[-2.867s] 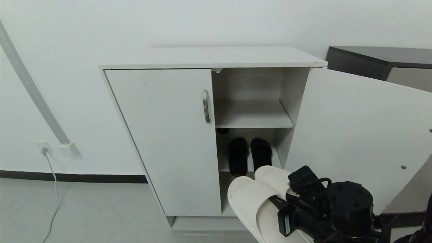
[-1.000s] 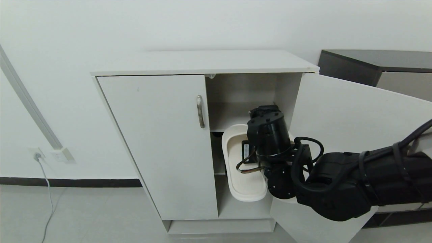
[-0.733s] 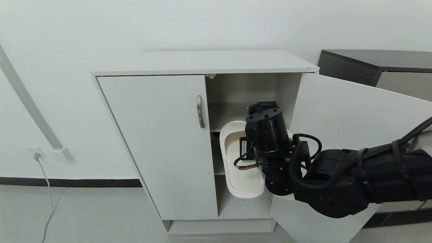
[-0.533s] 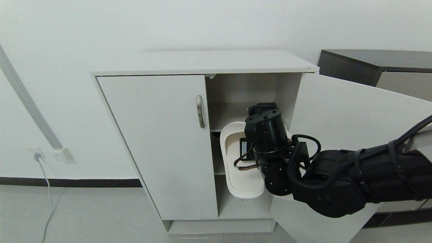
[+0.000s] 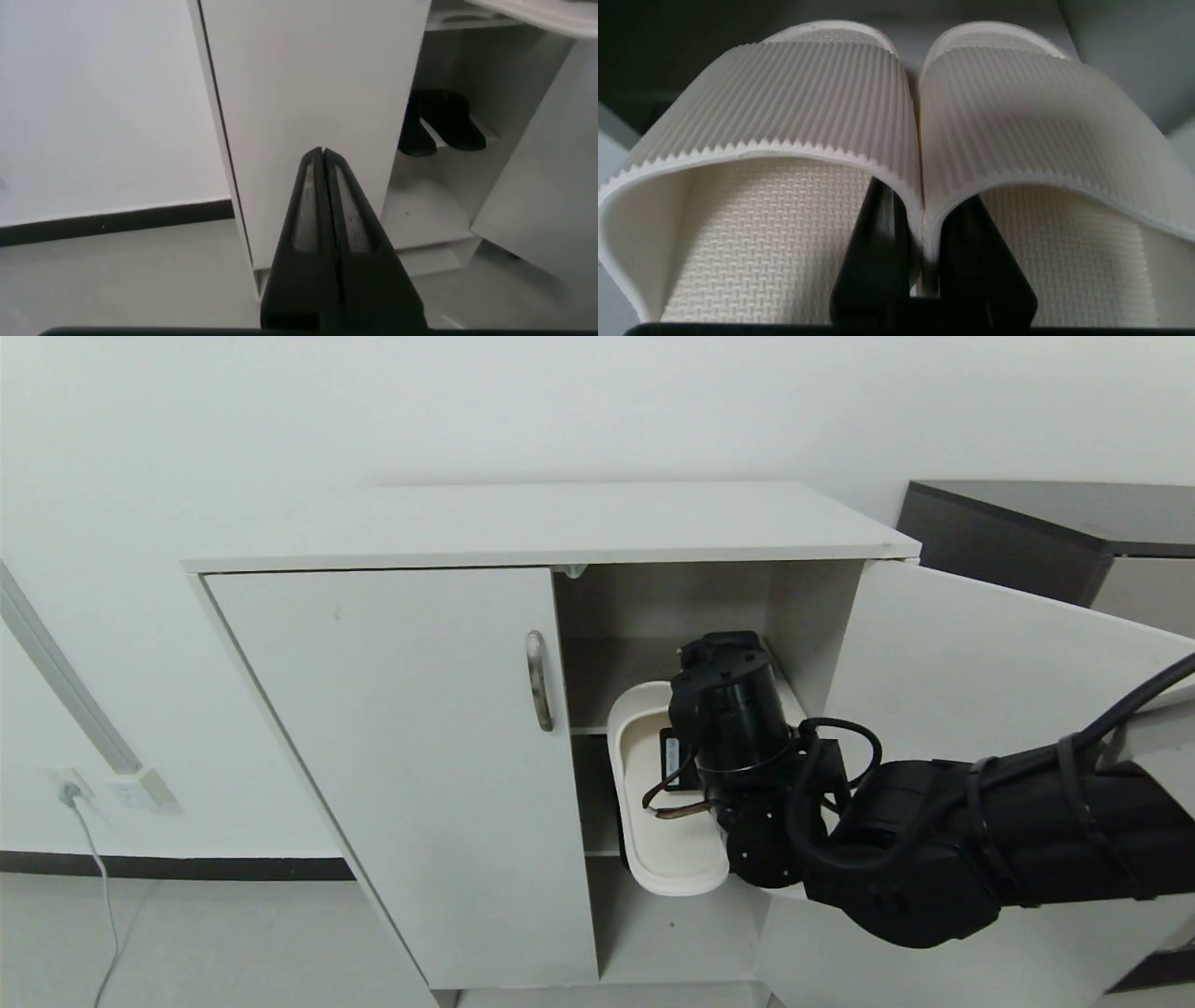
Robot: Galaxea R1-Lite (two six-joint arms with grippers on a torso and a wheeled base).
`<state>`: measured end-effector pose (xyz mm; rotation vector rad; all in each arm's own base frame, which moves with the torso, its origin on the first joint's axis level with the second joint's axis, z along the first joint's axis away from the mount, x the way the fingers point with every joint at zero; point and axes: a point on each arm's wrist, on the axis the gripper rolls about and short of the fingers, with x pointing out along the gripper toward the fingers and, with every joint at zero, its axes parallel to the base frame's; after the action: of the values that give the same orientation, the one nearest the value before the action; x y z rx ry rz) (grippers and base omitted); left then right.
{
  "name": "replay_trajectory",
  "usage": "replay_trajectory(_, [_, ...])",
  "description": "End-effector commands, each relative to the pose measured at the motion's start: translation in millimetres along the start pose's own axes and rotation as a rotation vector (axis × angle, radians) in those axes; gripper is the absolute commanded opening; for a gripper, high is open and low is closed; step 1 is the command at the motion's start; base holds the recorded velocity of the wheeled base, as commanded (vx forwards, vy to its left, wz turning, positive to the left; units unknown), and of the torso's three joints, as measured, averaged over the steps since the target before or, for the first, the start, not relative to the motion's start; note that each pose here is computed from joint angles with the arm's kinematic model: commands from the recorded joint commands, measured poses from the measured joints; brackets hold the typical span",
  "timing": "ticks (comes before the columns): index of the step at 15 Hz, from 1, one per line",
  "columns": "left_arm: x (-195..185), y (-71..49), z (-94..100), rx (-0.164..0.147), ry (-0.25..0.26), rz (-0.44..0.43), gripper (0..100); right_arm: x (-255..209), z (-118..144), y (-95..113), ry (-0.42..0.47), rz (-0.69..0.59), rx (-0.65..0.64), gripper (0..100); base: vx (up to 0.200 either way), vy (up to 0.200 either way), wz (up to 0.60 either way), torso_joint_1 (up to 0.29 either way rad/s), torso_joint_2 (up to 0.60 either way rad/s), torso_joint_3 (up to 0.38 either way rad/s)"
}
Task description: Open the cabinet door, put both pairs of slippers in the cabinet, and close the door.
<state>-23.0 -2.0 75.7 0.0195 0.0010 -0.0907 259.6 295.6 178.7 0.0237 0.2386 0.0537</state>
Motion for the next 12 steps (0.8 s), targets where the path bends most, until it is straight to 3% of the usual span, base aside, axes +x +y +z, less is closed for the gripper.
replay_trajectory(1, [0, 0.0, -0.1, 0.0, 0.001, 0.0, 0, 3, -5, 2, 0.007, -0.003, -0.014, 0, 0.2, 0.0, 0.0, 0.007, 0.0, 0.002])
replay_trajectory(4, [0, 0.0, -0.1, 0.0, 0.001, 0.0, 0, 7, -9, 5, 0.012, -0.006, -0.024, 0, 0.2, 0.0, 0.0, 0.005, 0.0, 0.002])
replay_trajectory(12, [0, 0.0, -0.1, -0.004, 0.001, 0.002, 0, 49, -7, 10, -0.014, -0.054, -0.047, 0, 0.0, 0.0, 0.0, 0.0, 0.0, 0.0])
